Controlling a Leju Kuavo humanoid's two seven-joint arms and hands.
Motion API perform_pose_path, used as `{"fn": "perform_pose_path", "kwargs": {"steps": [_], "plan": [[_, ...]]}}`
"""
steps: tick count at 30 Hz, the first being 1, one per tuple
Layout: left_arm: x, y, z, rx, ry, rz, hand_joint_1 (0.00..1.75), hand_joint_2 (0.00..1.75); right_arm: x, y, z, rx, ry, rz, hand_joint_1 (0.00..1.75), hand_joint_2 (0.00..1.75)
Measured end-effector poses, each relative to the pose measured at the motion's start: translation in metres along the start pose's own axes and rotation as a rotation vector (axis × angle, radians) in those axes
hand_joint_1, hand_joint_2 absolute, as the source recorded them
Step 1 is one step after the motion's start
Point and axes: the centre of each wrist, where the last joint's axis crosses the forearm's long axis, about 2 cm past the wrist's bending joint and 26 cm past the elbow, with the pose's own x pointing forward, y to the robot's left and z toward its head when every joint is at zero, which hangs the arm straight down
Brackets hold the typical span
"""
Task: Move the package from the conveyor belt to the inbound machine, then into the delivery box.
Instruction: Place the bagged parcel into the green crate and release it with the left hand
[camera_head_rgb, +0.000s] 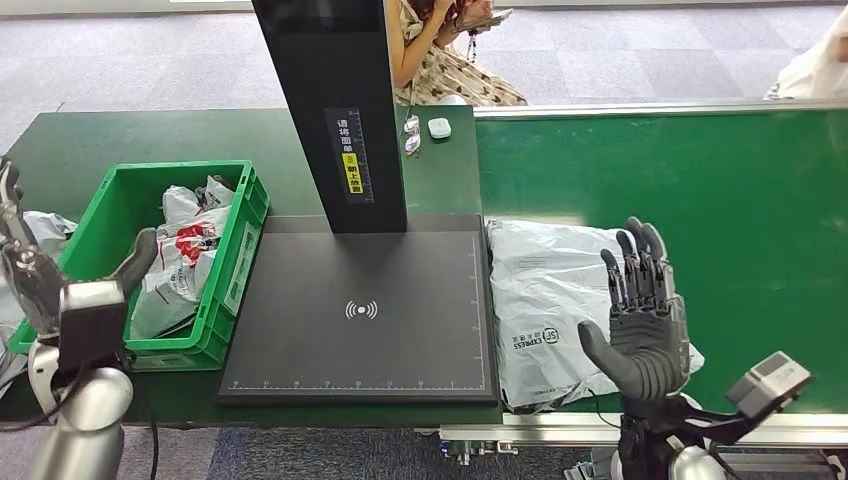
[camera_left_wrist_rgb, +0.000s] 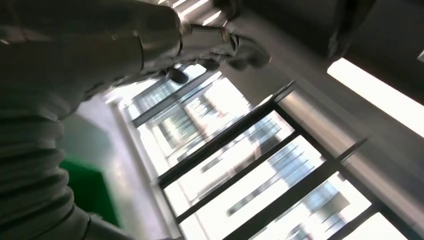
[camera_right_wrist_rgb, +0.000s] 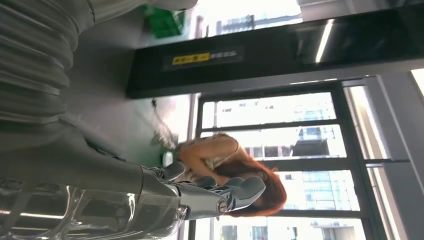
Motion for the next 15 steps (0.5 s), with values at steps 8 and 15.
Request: {"fn": "perform_pose_path", "kwargs": {"steps": [8,15], "plan": [[0.075,-0.01,0.062,-0.105,0.08,0.272,0.0,1.75,-0.002,0.002,0.033,-0.071,0.097,0.206,0.0,1.75],[0.106,-0.027,0.094,-0.311,0.322,0.539,0.0,1.75,-0.008,0.01,0.047,-0.146,0.19,0.283,0.0,1.75]]}}
